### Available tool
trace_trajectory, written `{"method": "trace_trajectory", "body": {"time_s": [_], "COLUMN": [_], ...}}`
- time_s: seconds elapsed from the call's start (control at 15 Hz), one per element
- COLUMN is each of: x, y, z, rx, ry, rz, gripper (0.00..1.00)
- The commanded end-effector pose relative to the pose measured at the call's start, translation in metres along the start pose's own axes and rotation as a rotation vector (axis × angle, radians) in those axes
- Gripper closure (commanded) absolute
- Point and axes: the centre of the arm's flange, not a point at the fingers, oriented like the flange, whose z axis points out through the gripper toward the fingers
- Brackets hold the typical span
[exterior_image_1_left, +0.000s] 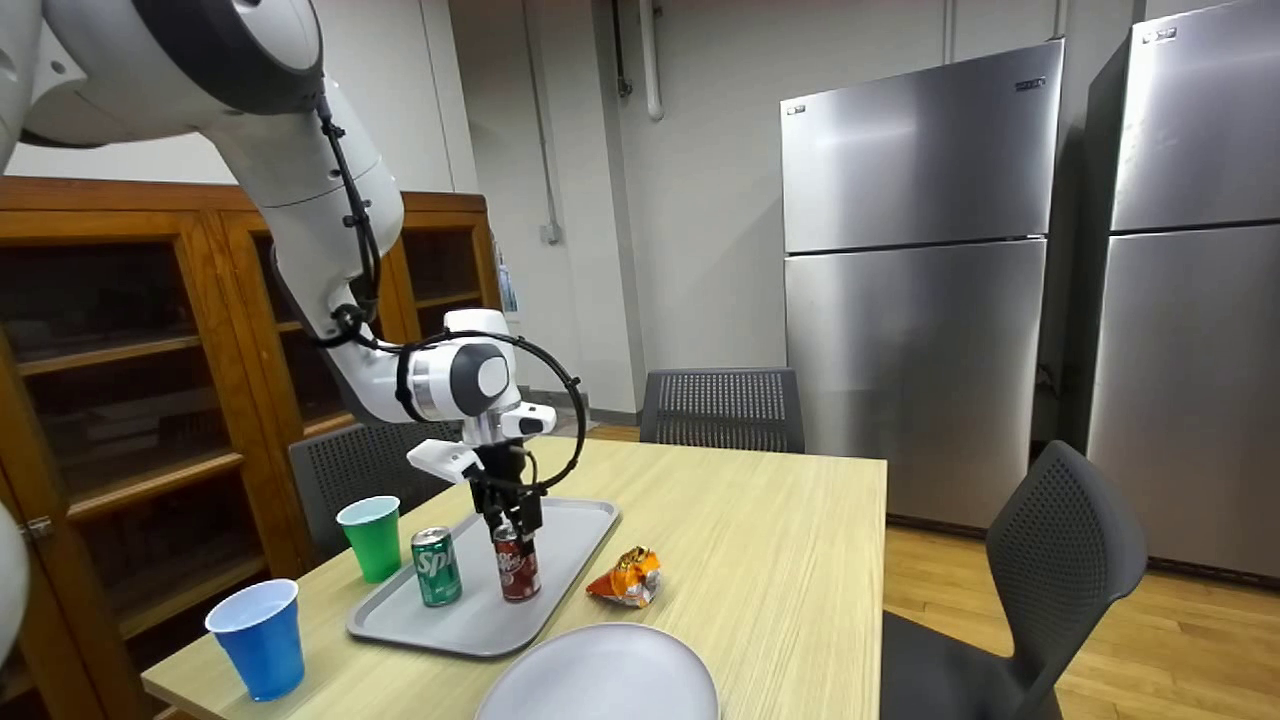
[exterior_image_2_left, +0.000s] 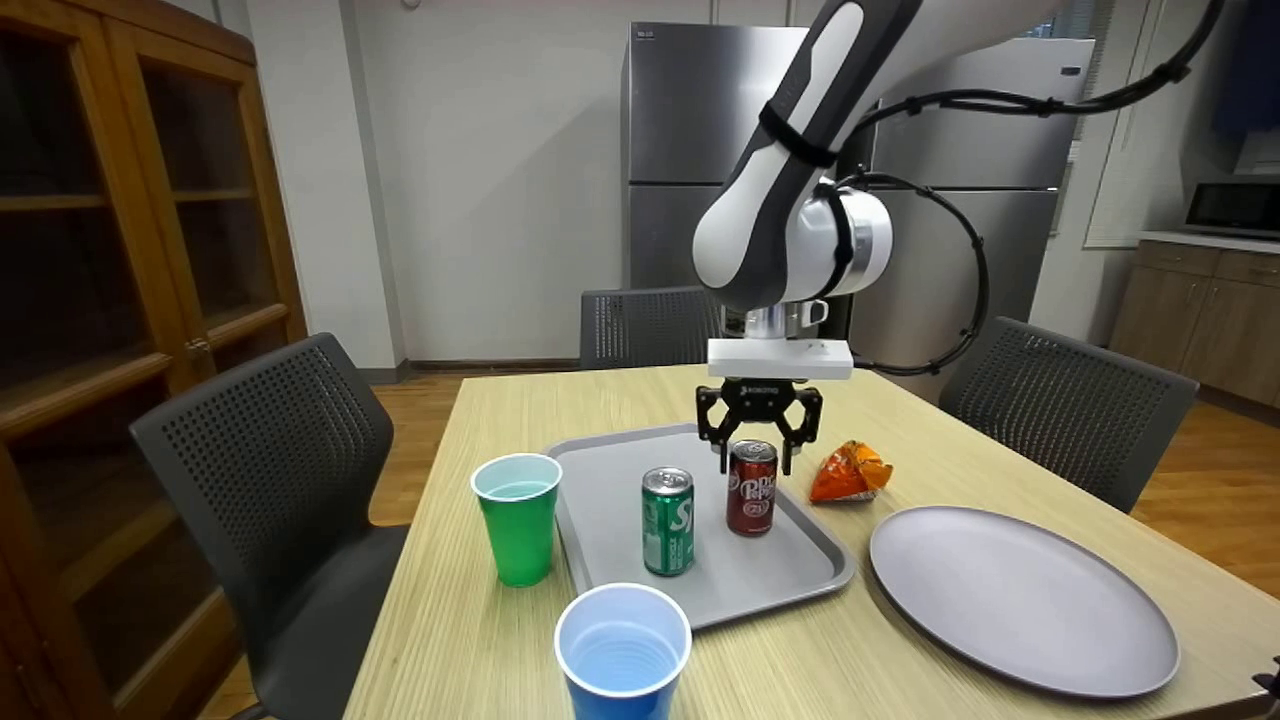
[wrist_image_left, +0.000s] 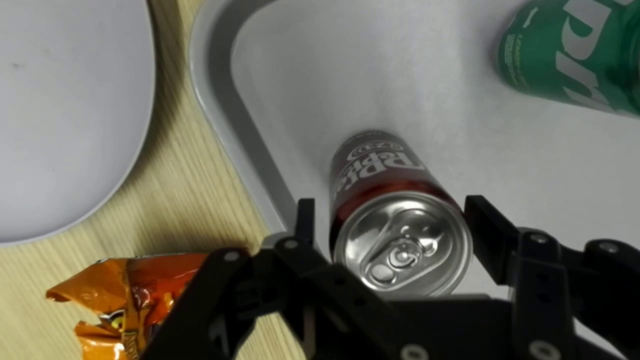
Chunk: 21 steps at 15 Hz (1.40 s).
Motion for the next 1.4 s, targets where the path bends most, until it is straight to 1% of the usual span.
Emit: {"method": "trace_trajectory", "body": {"time_s": [0.0, 0.2, 0.4, 0.53, 0.8, 1.07, 1.33], "x": [0.003, 0.000, -0.003, -0.007, -0.026, -0.045, -0.058], "y": [-0.004, 0.003, 0.010, 0.017, 0.037, 0.063, 0.098], "z": [-0.016, -0.034, -0.054, -0.067, -0.085, -0.097, -0.108], "rx": [-0.023, 0.000, 0.027, 0.031, 0.004, -0.014, -0.006], "ry": [-0.005, -0.001, 0.017, 0.034, 0.048, 0.032, 0.004], "rz": [0.008, 0.003, 0.014, 0.006, -0.080, -0.158, -0.221], "gripper": [0.00, 0.00, 0.00, 0.00, 0.00, 0.00, 0.00]}}
